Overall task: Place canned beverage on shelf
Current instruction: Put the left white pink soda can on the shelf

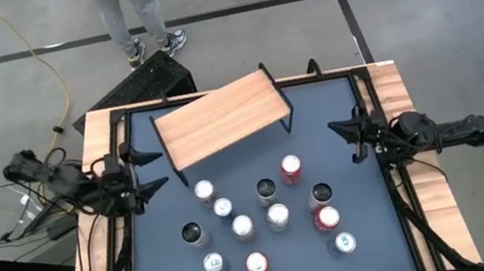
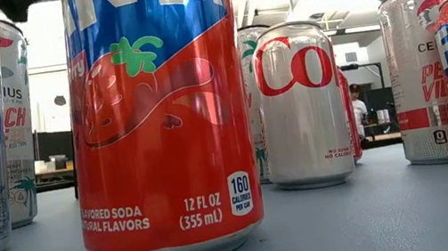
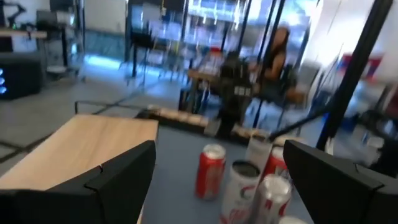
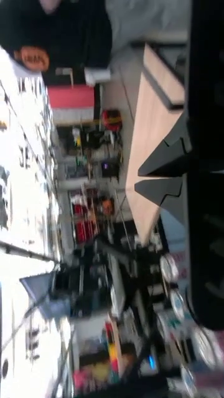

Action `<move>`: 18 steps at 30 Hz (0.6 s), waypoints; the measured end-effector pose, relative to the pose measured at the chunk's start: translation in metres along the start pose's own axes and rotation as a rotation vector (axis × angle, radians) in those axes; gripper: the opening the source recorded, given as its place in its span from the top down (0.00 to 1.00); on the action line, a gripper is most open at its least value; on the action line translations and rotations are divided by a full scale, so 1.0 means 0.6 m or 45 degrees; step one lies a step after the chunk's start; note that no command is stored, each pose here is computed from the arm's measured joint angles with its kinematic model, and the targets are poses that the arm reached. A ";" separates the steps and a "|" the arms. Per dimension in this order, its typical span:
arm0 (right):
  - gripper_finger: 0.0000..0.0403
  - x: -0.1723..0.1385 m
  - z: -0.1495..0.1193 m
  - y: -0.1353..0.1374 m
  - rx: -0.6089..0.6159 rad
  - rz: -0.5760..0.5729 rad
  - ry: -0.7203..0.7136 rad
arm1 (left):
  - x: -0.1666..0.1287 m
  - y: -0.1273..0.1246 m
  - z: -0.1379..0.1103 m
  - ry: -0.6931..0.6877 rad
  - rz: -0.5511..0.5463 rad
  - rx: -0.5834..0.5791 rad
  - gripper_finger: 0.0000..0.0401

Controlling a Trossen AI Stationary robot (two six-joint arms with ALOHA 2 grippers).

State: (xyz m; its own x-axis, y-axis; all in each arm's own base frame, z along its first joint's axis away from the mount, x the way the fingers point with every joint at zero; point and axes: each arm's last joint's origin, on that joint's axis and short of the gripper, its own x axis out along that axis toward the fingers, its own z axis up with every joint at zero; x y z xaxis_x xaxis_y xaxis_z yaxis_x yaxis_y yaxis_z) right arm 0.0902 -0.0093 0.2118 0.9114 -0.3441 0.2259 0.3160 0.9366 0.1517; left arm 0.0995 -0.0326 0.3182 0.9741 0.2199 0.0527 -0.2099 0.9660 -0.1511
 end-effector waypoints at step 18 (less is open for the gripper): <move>0.52 0.102 0.110 0.045 -0.428 -0.034 0.617 | 0.077 -0.093 0.036 0.991 -0.166 0.072 0.14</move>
State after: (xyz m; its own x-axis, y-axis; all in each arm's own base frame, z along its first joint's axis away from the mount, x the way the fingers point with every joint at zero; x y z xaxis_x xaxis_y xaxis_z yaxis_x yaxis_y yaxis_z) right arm 0.1371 -0.0096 0.2932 0.8934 -0.3722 -0.2516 0.3347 0.9250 -0.1799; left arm 0.1543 -0.0732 0.3507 0.7655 -0.0339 -0.6426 -0.0734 0.9875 -0.1395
